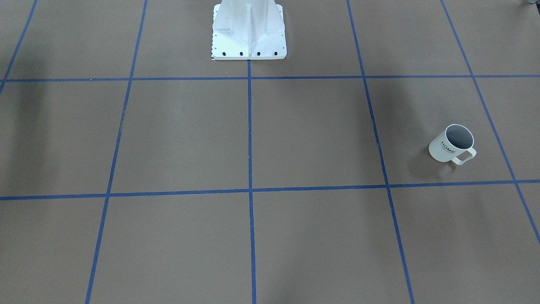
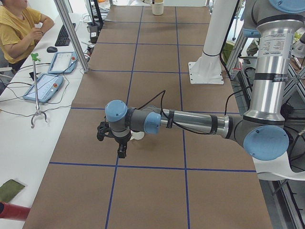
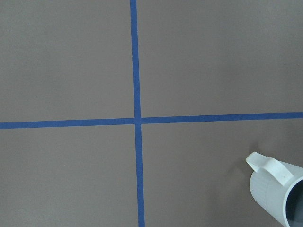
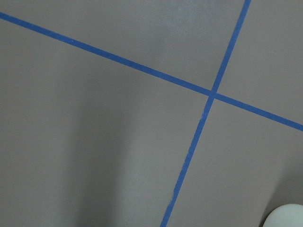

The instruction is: Left arm hands cup to right arm to dump lemon

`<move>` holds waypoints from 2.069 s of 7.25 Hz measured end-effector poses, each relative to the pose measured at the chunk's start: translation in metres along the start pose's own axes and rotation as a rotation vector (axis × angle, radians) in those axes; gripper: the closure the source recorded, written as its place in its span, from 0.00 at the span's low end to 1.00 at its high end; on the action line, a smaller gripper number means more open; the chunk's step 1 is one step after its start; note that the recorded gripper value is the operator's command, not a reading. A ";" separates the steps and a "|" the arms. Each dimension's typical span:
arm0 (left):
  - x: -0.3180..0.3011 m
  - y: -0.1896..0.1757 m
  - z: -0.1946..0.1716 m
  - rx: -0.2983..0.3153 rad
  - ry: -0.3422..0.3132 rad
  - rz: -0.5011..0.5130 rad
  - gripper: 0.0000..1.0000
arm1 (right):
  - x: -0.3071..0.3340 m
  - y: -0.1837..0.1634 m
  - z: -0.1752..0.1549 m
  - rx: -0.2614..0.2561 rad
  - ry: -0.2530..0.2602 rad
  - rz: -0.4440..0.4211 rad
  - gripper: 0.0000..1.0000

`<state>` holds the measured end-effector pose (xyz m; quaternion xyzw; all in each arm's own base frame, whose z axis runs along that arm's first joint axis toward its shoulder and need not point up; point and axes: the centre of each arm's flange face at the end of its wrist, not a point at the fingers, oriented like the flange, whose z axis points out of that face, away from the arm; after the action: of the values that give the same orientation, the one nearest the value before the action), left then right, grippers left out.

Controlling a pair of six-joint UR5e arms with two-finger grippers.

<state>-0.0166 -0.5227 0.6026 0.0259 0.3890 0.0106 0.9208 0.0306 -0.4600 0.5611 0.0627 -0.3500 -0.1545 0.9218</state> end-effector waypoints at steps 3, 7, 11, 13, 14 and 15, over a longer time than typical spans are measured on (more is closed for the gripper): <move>0.000 0.003 0.002 -0.007 0.000 -0.015 0.00 | 0.000 0.006 0.002 -0.002 -0.005 0.002 0.00; 0.001 0.003 0.000 -0.005 0.002 -0.015 0.00 | 0.000 0.005 0.002 -0.002 -0.001 0.009 0.00; 0.006 0.005 -0.006 0.006 0.007 -0.006 0.00 | -0.001 0.006 0.002 -0.001 -0.002 0.011 0.00; 0.007 0.005 -0.006 0.006 0.007 -0.005 0.00 | -0.001 0.006 0.001 0.000 -0.002 0.011 0.00; 0.007 0.005 -0.007 0.007 0.006 -0.005 0.00 | -0.001 0.006 0.001 0.000 -0.002 0.010 0.00; 0.007 0.005 -0.007 0.007 0.006 -0.005 0.00 | -0.002 0.005 0.000 0.002 -0.002 0.009 0.00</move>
<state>-0.0167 -0.5174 0.5933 0.0282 0.3920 0.0072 0.9195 0.0302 -0.4546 0.5615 0.0619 -0.3512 -0.1503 0.9221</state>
